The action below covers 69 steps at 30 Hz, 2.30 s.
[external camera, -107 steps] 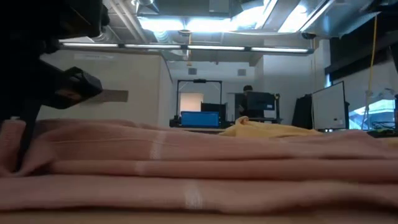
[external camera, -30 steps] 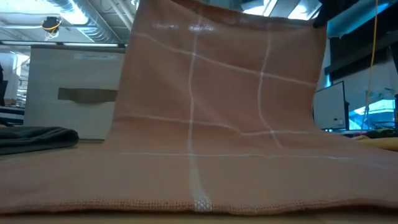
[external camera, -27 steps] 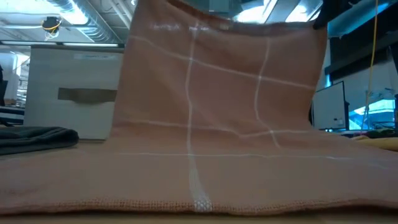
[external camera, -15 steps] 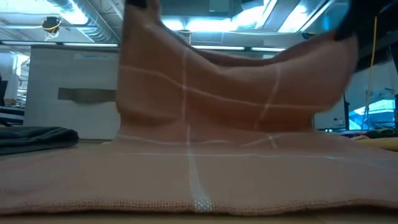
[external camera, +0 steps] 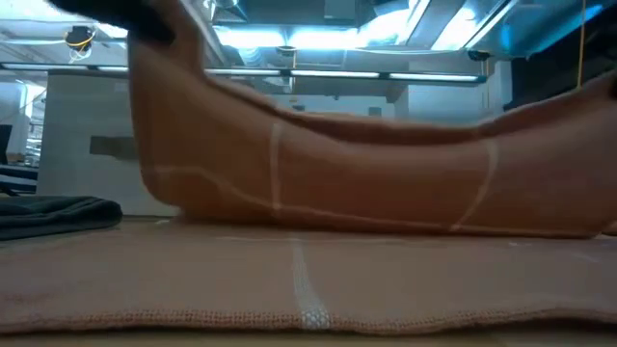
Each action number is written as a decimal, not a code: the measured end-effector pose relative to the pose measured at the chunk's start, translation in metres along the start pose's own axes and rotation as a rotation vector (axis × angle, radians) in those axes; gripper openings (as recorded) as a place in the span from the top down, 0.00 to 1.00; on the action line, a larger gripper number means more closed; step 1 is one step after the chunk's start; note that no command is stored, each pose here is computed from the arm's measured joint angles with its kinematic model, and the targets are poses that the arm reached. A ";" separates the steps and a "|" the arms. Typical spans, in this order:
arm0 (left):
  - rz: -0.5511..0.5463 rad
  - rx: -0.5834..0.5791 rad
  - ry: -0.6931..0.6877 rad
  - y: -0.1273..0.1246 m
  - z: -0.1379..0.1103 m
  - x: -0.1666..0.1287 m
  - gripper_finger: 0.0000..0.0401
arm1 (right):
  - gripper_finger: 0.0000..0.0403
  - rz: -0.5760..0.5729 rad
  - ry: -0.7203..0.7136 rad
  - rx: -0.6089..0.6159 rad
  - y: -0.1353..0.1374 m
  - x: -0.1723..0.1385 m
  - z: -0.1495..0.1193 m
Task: Fold towel
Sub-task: Fold the light orange towel
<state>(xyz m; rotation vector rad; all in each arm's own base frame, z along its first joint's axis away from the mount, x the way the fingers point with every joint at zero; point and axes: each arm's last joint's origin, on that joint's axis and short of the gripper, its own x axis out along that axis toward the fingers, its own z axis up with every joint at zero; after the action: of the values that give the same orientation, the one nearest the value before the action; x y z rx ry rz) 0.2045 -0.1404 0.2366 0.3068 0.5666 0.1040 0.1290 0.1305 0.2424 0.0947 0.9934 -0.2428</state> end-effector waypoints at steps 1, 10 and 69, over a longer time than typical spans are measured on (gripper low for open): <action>-0.008 0.000 0.008 -0.005 -0.003 0.002 1.00 | 0.99 0.011 0.018 -0.012 0.003 0.000 -0.002; -0.112 -0.036 0.084 -0.045 -0.023 0.021 1.00 | 0.97 0.122 0.128 -0.084 0.029 0.004 -0.019; -0.342 -0.009 -0.649 -0.058 0.121 0.016 0.71 | 0.56 0.156 -0.184 -0.108 0.079 0.039 -0.007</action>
<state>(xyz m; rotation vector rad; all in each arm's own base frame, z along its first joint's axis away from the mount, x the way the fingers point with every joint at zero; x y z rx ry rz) 0.2841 -0.2240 0.3064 0.2140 -0.0316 -0.3160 0.1626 0.2023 0.2035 0.0500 0.8100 -0.0539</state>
